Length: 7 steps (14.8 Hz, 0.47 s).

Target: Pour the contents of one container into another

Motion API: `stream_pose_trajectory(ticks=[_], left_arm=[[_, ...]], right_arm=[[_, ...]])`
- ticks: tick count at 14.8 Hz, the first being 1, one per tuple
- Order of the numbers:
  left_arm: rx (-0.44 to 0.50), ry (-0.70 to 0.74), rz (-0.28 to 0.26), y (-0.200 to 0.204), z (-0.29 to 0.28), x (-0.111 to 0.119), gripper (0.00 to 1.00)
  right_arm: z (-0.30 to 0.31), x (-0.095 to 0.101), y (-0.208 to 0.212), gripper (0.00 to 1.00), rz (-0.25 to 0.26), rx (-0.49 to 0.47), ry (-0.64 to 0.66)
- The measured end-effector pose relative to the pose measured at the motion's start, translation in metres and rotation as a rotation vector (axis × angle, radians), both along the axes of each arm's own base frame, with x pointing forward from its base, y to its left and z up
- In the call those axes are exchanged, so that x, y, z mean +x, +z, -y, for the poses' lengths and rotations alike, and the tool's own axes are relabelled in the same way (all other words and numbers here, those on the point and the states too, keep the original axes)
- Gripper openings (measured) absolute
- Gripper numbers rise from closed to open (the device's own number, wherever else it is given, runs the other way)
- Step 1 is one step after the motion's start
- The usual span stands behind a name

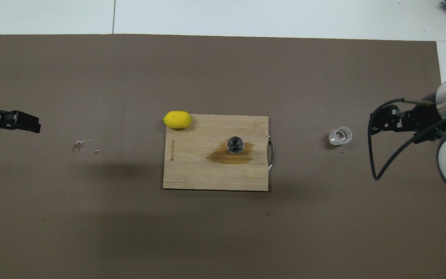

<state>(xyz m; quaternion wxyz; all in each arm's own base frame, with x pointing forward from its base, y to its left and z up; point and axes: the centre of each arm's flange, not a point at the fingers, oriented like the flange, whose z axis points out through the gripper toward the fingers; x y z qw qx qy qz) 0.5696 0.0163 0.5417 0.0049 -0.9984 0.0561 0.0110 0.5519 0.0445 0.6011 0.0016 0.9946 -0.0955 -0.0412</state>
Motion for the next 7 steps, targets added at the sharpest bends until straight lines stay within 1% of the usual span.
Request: stream_pose_trajectory(ticks=[3, 7], left_arm=[[0.0, 0.0, 0.0, 0.0, 0.0, 0.0, 1.0], [0.0, 0.0, 0.0, 0.0, 0.0, 0.0, 1.0]], right_arm=[[0.0007, -0.0002, 0.0008, 1.0, 0.003, -0.004, 0.024], [0.0029, 0.0003, 0.001, 1.0, 0.007, -0.032, 0.053]])
